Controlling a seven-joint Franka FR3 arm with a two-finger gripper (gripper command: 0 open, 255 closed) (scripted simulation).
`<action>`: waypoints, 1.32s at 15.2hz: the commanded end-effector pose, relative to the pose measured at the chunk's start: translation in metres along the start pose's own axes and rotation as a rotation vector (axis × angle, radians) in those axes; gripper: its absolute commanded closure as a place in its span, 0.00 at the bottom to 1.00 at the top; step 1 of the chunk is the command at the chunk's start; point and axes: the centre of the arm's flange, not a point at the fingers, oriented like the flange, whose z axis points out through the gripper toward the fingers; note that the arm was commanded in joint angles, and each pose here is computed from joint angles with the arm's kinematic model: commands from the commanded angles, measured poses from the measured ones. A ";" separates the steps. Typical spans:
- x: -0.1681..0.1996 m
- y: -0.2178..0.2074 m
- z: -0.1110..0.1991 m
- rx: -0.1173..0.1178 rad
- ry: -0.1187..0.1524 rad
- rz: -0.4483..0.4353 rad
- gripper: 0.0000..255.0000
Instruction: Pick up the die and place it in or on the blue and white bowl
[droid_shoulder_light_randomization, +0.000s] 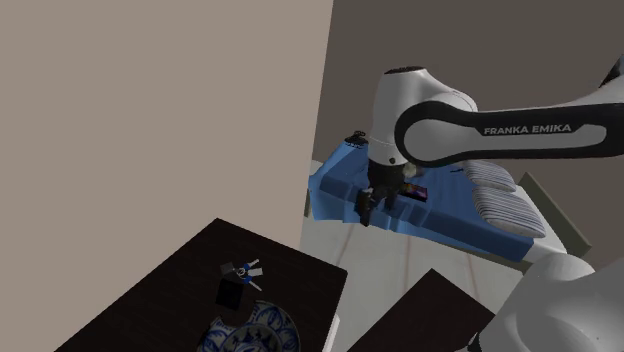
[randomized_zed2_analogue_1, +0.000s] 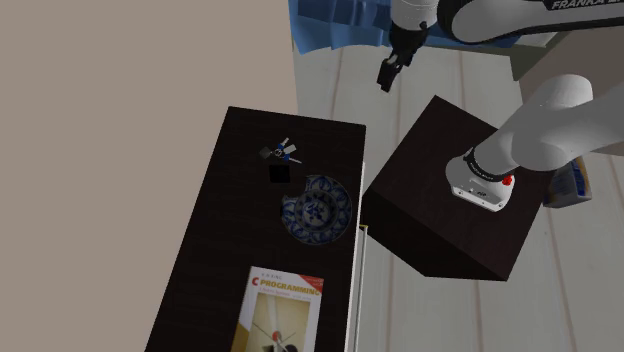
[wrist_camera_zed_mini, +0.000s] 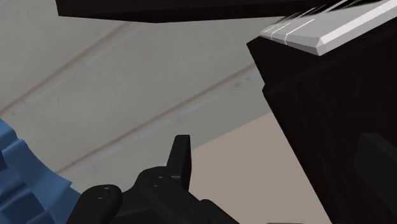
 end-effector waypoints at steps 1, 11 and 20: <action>0.009 -0.022 0.009 0.007 0.004 -0.006 0.00; 0.056 -0.134 0.048 0.038 0.021 -0.040 0.00; 0.095 -0.236 0.079 0.065 0.037 -0.070 0.00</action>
